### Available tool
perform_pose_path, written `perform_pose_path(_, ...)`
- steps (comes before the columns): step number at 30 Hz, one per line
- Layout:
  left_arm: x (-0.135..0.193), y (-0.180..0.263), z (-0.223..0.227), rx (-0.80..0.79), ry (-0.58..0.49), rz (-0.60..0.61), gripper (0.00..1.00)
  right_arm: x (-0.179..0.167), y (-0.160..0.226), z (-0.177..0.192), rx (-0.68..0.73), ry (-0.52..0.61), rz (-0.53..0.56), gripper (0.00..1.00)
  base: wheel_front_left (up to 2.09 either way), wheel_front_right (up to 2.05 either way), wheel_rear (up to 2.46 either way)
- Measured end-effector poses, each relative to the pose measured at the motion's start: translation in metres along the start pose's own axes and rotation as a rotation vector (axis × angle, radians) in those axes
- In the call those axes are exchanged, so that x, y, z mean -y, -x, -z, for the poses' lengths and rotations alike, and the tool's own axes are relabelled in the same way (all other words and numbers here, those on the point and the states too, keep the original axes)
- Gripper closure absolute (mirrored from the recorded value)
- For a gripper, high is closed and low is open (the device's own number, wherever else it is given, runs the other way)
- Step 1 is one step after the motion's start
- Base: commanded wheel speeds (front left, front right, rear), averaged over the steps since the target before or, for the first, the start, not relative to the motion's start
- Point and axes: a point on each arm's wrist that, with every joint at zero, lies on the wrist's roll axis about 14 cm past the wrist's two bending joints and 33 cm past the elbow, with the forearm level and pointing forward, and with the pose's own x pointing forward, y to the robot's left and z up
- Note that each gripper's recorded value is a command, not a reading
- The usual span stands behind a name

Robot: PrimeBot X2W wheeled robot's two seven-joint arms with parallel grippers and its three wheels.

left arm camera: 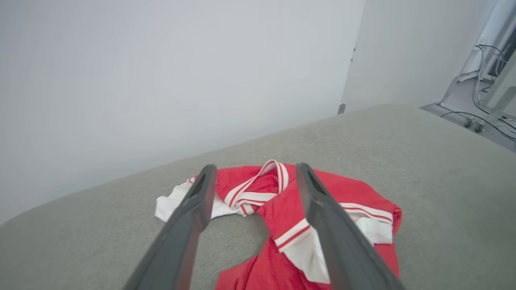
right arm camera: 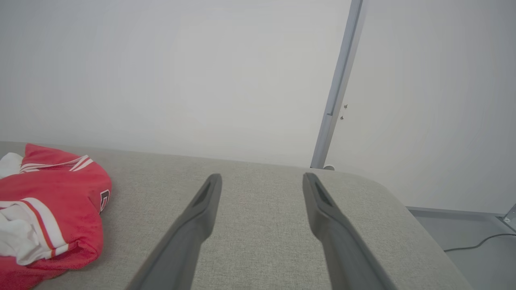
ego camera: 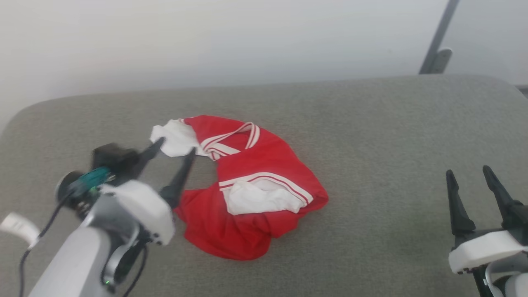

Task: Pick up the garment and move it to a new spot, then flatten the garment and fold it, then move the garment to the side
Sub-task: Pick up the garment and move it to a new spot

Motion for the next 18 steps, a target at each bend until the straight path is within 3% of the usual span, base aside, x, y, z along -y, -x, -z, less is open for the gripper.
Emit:
perform_pose_path(9, -0.055, 0.061, 0.008, 0.124, 0.057, -0.213, 0.0, -0.014, 0.002, -0.006, 0.034, -0.001, -0.039, 0.0, 0.0, 0.0, 0.0)
perform_pose_path(18, -0.08, 0.099, 0.036, 0.111, 0.079, -0.323, 0.0, -0.02, 0.006, -0.006, 0.044, -0.007, -0.048, 0.0, 0.0, 0.0, 0.0)
